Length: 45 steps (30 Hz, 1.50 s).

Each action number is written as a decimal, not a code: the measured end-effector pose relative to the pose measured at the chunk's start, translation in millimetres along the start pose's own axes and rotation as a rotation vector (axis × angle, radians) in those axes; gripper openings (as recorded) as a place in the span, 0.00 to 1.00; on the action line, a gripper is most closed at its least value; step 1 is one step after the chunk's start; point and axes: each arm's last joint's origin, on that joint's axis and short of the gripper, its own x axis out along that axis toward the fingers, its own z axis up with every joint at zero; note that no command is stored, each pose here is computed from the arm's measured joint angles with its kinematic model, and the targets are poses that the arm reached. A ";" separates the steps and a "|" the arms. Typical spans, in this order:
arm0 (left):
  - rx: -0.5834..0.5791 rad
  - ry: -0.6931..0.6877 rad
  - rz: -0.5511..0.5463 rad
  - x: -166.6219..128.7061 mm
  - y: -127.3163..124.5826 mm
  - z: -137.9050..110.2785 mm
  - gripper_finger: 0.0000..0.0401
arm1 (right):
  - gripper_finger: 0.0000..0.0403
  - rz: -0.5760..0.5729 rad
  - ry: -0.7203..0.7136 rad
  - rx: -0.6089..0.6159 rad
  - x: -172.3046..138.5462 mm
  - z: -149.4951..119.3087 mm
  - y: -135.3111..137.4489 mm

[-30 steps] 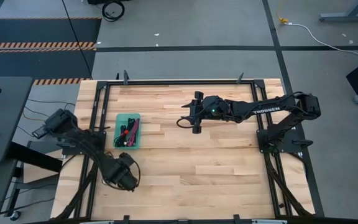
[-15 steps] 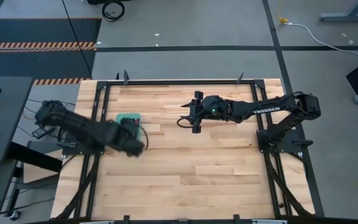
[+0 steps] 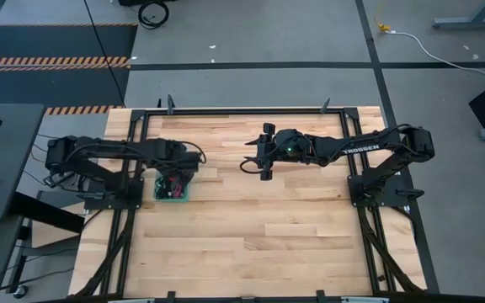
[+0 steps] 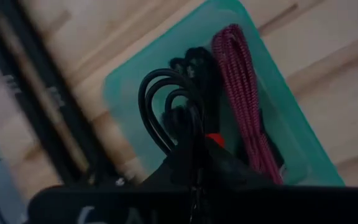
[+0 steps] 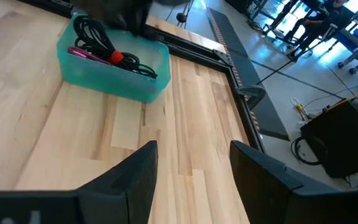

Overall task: Pick and place USB-C Cables
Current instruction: Put the black USB cable into the green bin, then move the green bin to the center of the table

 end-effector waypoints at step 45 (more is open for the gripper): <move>0.202 -0.633 -0.397 -119.4 -22.7 64.4 0.35 | 0.51 0.237 -0.023 -0.154 10.1 -12.4 22.3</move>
